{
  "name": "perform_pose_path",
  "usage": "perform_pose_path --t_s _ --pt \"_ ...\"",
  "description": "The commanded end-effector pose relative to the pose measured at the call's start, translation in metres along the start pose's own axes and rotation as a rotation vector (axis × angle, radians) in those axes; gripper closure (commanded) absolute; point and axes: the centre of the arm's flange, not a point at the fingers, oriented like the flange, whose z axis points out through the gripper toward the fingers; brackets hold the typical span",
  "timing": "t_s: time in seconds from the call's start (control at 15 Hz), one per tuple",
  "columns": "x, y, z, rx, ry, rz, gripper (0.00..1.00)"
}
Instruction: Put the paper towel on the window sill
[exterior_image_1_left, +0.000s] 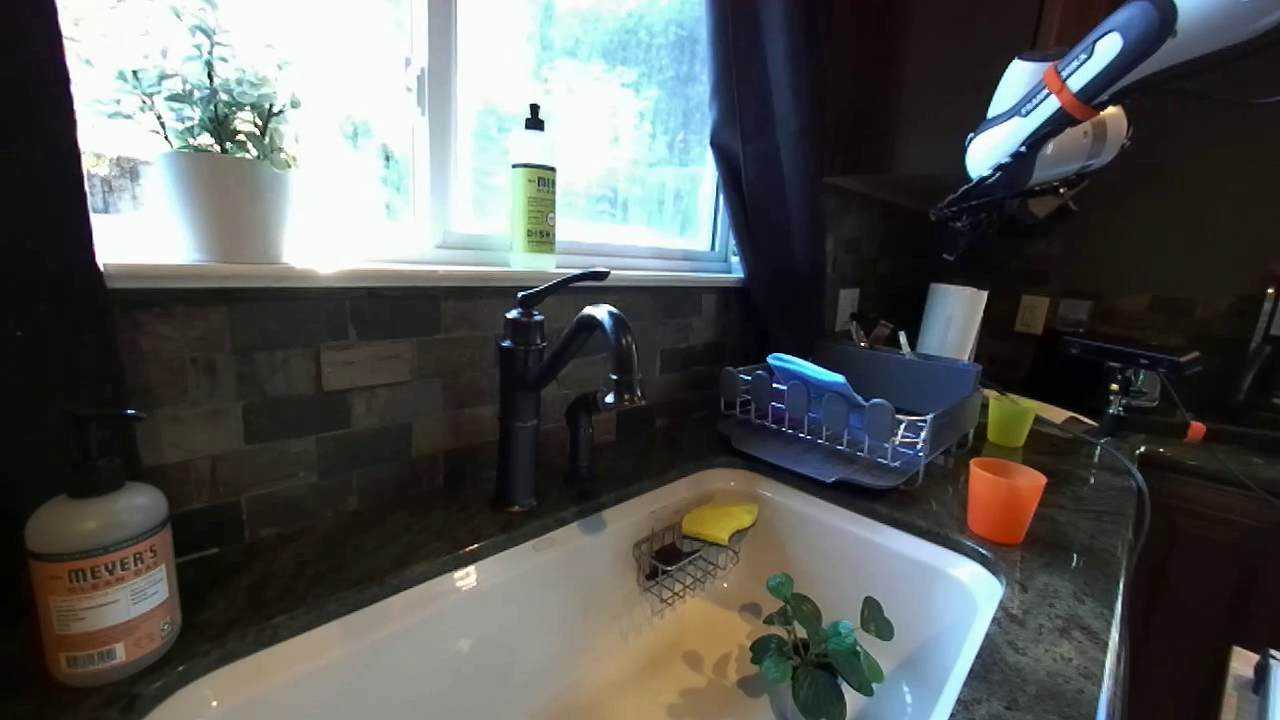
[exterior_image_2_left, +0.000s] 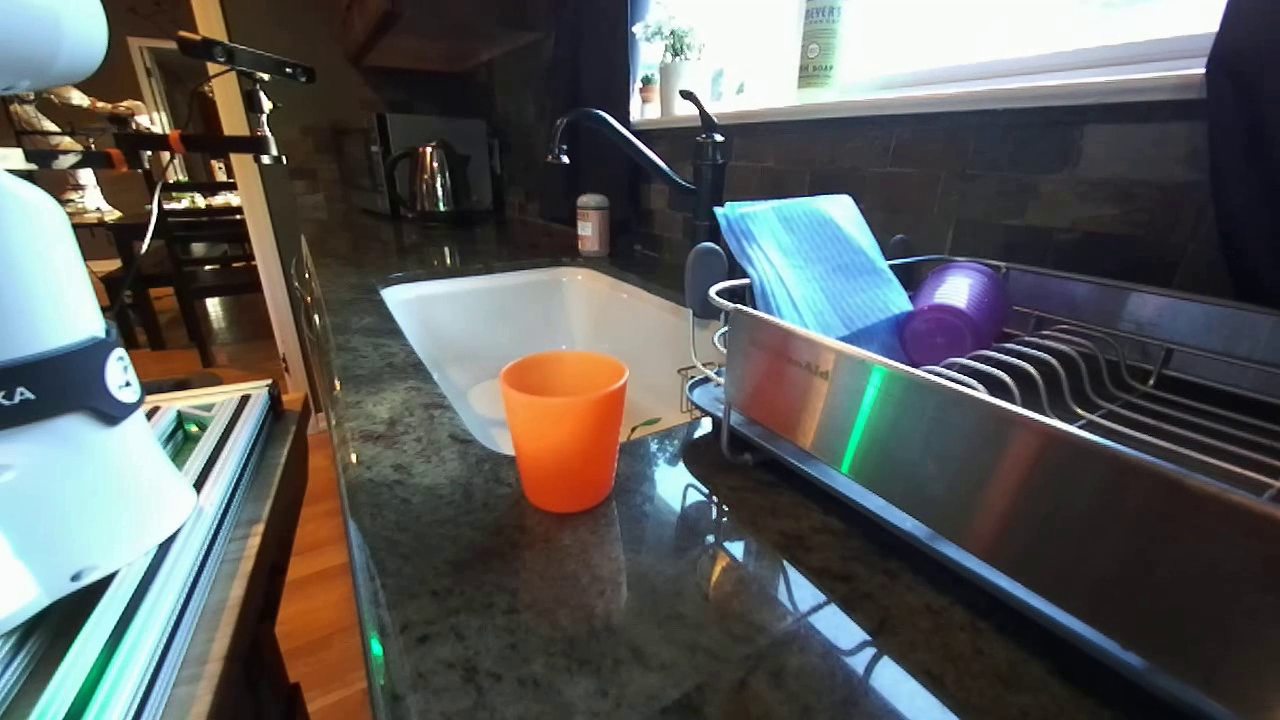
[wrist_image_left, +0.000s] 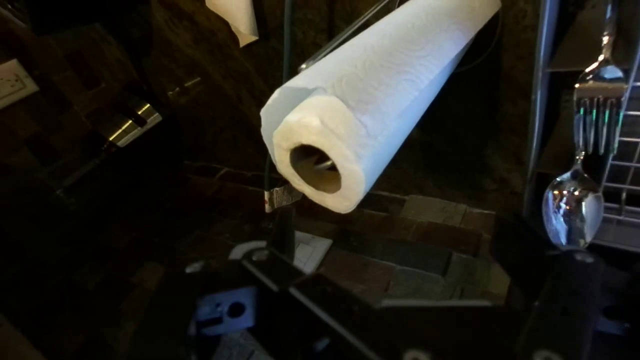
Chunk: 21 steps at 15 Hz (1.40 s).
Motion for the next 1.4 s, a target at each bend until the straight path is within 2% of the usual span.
perform_pose_path --t_s 0.0,0.2,0.4,0.8,1.13,1.33 --pt "-0.002 0.003 0.003 -0.003 -0.006 0.003 0.0" --pt "-0.005 0.007 0.004 -0.008 -0.01 0.009 0.0" --pt "-0.004 -0.003 0.021 -0.032 0.013 0.027 0.0" --pt "0.003 -0.03 0.04 -0.12 0.028 -0.015 0.0" --pt "-0.002 -0.034 0.059 -0.176 0.086 0.035 0.0" --pt "-0.007 -0.036 0.067 -0.18 0.099 0.057 0.0"
